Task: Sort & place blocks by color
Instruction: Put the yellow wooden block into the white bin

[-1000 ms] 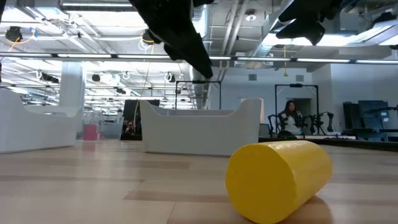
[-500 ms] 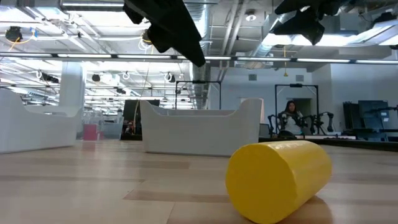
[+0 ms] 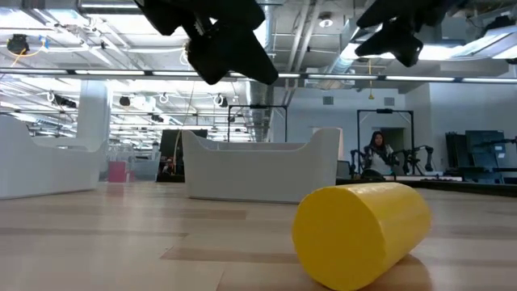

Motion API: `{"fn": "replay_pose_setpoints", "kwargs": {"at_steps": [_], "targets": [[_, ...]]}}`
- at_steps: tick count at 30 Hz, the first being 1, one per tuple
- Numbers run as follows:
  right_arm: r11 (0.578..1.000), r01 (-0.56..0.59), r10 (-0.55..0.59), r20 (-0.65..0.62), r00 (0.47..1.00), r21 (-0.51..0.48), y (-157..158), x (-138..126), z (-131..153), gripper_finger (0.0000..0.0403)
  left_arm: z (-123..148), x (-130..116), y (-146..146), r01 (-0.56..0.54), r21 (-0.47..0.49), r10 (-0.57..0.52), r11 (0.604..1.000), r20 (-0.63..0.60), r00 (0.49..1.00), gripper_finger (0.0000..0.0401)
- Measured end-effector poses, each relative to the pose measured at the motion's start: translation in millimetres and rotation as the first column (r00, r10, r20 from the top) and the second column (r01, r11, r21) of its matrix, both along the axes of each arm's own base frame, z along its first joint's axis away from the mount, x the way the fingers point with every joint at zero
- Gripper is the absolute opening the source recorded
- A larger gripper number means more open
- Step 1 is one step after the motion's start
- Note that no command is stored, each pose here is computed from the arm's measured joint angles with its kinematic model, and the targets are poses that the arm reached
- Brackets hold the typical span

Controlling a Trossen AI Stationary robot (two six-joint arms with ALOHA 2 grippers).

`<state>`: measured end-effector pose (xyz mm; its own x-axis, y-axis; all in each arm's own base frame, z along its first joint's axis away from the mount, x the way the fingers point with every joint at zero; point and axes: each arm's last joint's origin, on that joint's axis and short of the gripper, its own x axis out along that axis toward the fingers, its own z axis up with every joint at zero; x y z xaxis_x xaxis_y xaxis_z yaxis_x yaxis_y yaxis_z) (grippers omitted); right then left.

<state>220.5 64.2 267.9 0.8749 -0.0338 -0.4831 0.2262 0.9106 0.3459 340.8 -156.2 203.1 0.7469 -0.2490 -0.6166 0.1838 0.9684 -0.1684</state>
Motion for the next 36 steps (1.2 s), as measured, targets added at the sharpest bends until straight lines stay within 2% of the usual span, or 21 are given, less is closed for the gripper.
{"fn": "replay_pose_setpoints", "kwargs": {"at_steps": [3,6,12,18,23,30,36], "targets": [[1.0,-0.019,0.018,-0.022,1.0,-0.02,5,3,-5,0.0238,-1,0,-1,0.016,0.014,-0.016,1.0,0.011,1.0,0.0289],[0.997,-0.056,0.055,-0.025,0.998,-0.044,12,7,-9,0.0238,2,0,-4,0.042,0.07,-0.046,0.997,0.069,0.997,0.0289],[0.986,-0.152,0.152,-0.004,0.988,-0.074,35,10,-13,0.0238,17,-4,-12,0.082,0.105,-0.099,0.991,0.163,0.982,0.0266],[0.974,-0.172,0.181,0.052,0.982,-0.149,56,20,-21,0.0238,41,-19,-8,0.087,0.122,-0.113,0.989,0.219,0.969,0.024],[0.946,-0.26,0.279,0.076,0.957,-0.195,70,39,-38,0.0238,55,-42,6,0.046,0.105,-0.078,0.993,0.324,0.943,0.0229],[0.922,-0.343,0.366,0.115,0.923,-0.179,83,56,-57,0.0238,51,-77,30,-0.04,0.03,0.019,0.999,0.505,0.863,0.0229],[0.899,-0.391,0.414,0.089,0.906,-0.198,93,64,-78,0.0238,44,-93,47,-0.08,-0.028,0.08,0.996,0.625,0.777,0.0229]]}}
